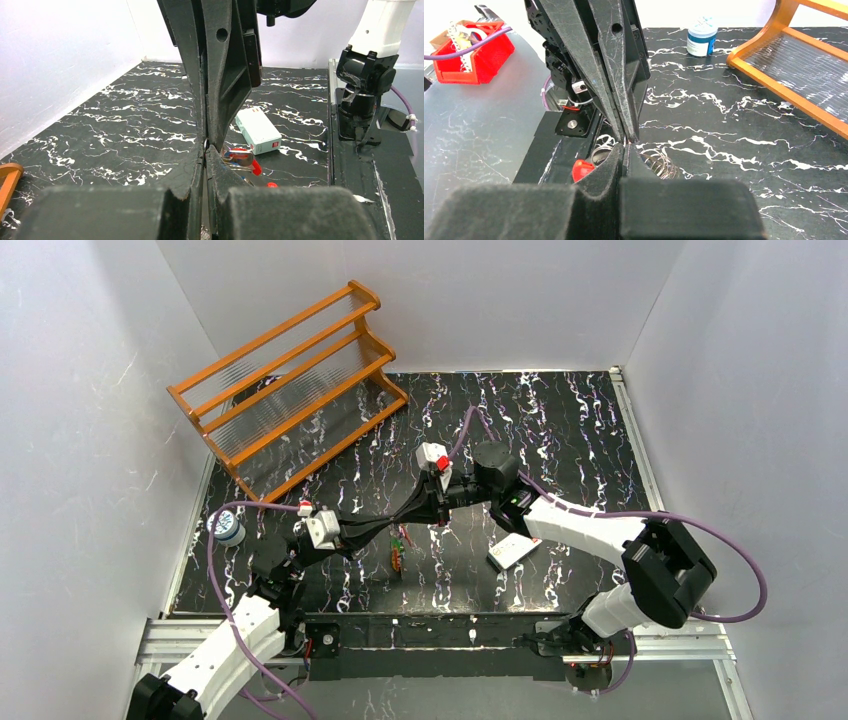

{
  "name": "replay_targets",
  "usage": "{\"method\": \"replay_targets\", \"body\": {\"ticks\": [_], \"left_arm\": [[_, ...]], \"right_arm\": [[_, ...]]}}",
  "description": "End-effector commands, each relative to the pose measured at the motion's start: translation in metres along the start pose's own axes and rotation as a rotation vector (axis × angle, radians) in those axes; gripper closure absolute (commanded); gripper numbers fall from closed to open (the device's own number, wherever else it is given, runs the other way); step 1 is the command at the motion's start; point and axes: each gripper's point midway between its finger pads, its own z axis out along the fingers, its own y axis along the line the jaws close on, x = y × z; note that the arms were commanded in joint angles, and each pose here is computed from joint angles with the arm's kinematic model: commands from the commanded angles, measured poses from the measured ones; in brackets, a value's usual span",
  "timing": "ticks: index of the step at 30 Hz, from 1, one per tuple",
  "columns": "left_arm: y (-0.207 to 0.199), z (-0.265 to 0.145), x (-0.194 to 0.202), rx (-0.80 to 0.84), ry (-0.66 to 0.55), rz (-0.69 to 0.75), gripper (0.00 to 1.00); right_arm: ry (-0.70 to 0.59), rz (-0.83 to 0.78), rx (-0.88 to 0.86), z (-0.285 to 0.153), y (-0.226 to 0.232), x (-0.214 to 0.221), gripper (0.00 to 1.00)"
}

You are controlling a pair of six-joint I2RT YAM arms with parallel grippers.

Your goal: Put the keys on the keyring

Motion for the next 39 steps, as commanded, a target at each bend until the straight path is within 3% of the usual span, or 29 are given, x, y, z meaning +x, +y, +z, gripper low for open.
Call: {"method": "replay_targets", "body": {"ticks": [1, 3, 7, 10, 23, 39], "left_arm": [[-0.003, 0.003, -0.022, 0.023, -0.069, 0.06, 1.0], [-0.003, 0.003, -0.023, 0.022, -0.071, 0.062, 1.0], [0.002, 0.005, -0.02, 0.001, -0.049, 0.028, 0.67], [0.003, 0.007, -0.012, 0.01, 0.007, 0.002, 0.58], [0.011, -0.004, 0.032, 0.081, 0.411, 0.029, 0.56], [0.002, 0.004, 0.047, 0.2, 0.452, -0.043, 0.68]], "right_arm": [[-0.028, -0.08, 0.003, 0.002, -0.005, -0.024, 0.99], [-0.011, -0.088, 0.017, 0.0, -0.006, -0.024, 0.99], [0.039, -0.127, 0.053, -0.005, -0.01, -0.023, 0.99], [0.102, -0.128, 0.088, -0.011, -0.014, -0.019, 0.99], [0.31, -0.018, 0.166, -0.024, -0.025, 0.005, 0.99], [0.409, 0.109, 0.154, -0.01, -0.031, 0.017, 0.99]]}}
